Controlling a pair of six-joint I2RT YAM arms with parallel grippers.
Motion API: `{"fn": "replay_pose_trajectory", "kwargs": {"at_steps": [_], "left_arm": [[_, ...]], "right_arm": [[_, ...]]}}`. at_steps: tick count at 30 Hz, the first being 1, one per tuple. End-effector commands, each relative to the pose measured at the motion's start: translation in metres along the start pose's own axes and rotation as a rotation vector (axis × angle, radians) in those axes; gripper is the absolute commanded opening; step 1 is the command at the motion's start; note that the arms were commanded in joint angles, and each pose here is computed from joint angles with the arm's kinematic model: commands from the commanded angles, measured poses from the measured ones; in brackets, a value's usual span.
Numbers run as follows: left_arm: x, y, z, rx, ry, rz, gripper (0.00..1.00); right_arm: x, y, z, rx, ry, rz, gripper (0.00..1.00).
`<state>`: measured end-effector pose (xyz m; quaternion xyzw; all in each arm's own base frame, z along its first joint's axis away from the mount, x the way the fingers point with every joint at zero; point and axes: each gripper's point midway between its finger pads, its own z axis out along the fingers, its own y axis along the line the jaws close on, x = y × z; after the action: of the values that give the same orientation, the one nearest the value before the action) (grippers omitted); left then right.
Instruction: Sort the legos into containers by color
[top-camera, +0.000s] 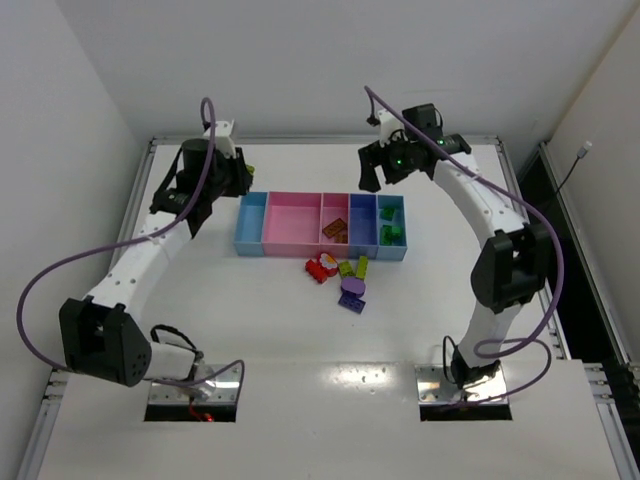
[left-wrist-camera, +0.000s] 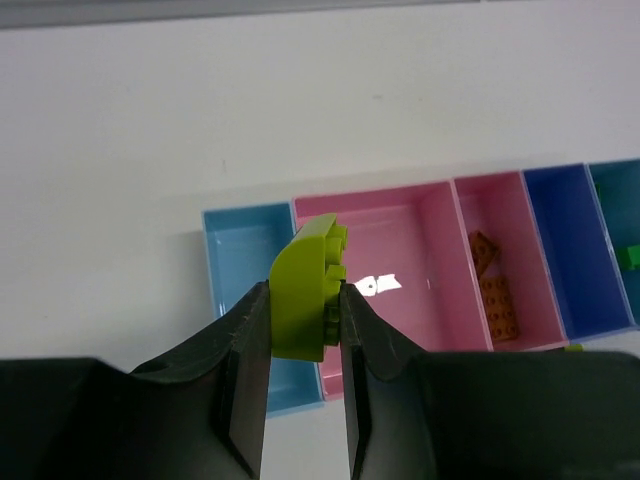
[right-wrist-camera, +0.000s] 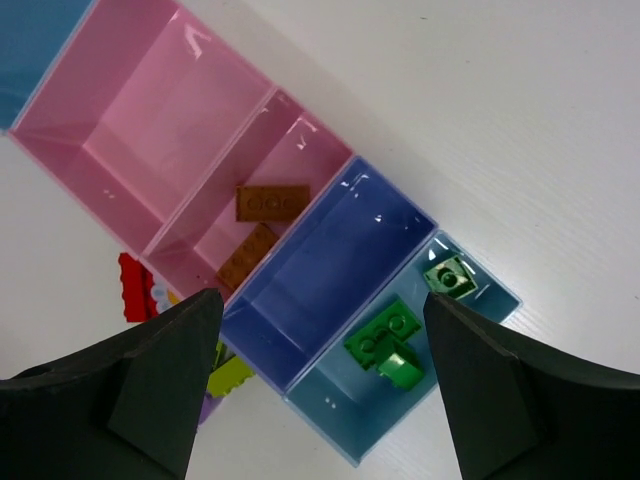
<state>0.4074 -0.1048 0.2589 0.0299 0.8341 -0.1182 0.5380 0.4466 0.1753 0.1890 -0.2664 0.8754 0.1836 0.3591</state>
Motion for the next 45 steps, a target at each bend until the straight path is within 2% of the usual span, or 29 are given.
{"fn": "replay_pose_trajectory", "kwargs": {"at_steps": [1,6,14,17,18,21,24,27,29,33,34,36,37,39,40,42,43,45], "left_arm": [[0.036,-0.001,0.011,0.049,0.124,-0.057,0.00],[0.082,0.010,0.029,0.039,0.282,-0.074,0.00],[0.104,0.029,0.041,-0.015,0.351,-0.118,0.00],[0.113,0.030,0.046,-0.019,0.375,-0.121,0.13],[0.113,0.031,0.046,-0.017,0.375,-0.110,0.22],[0.114,0.032,0.050,-0.017,0.383,-0.102,0.41],[0.117,0.034,0.051,-0.032,0.397,-0.111,0.55],[0.120,0.036,0.053,-0.045,0.404,-0.109,0.61],[0.120,0.042,0.053,-0.060,0.402,-0.102,0.61],[0.080,0.041,0.047,-0.007,0.271,-0.113,0.61],[0.066,0.033,0.045,0.031,0.238,-0.111,0.61],[0.028,0.024,0.039,0.068,0.139,-0.084,0.61],[0.016,0.022,0.038,0.100,0.108,-0.064,0.62],[-0.027,0.019,0.030,0.118,0.016,-0.026,0.63],[-0.037,0.022,0.030,0.123,-0.002,-0.029,0.66],[-0.057,0.029,0.031,0.115,-0.024,-0.045,0.66],[-0.061,0.031,0.032,0.124,-0.022,-0.049,0.67],[-0.062,0.046,0.037,0.099,0.002,-0.093,0.67]], "right_arm": [[-0.015,0.018,-0.003,-0.038,-0.029,-0.097,0.84],[-0.008,0.020,0.002,-0.024,-0.009,-0.114,0.84],[-0.007,0.020,0.001,-0.002,-0.003,-0.120,0.84],[-0.005,0.021,0.000,-0.002,-0.002,-0.129,0.84],[-0.005,0.021,0.000,-0.002,-0.002,-0.129,0.84],[-0.001,0.023,0.002,-0.002,0.010,-0.141,0.84],[-0.001,0.023,0.002,-0.002,0.010,-0.142,0.84],[0.004,0.027,0.004,-0.012,0.027,-0.162,0.84],[0.007,0.028,0.003,-0.024,0.038,-0.182,0.84],[0.017,0.048,-0.005,-0.117,0.052,-0.321,0.84],[0.019,0.062,-0.006,-0.167,0.040,-0.421,0.83],[0.043,0.079,-0.011,-0.250,0.072,-0.515,0.82],[0.053,0.094,-0.016,-0.327,0.064,-0.632,0.80],[0.078,0.112,-0.028,-0.460,0.111,-0.705,0.75],[0.084,0.119,-0.030,-0.521,0.102,-0.821,0.74],[0.109,0.129,-0.040,-0.629,0.127,-0.869,0.74],[0.111,0.128,-0.039,-0.644,0.101,-0.963,0.74],[0.122,0.127,-0.044,-0.669,0.101,-1.049,0.74]]}}
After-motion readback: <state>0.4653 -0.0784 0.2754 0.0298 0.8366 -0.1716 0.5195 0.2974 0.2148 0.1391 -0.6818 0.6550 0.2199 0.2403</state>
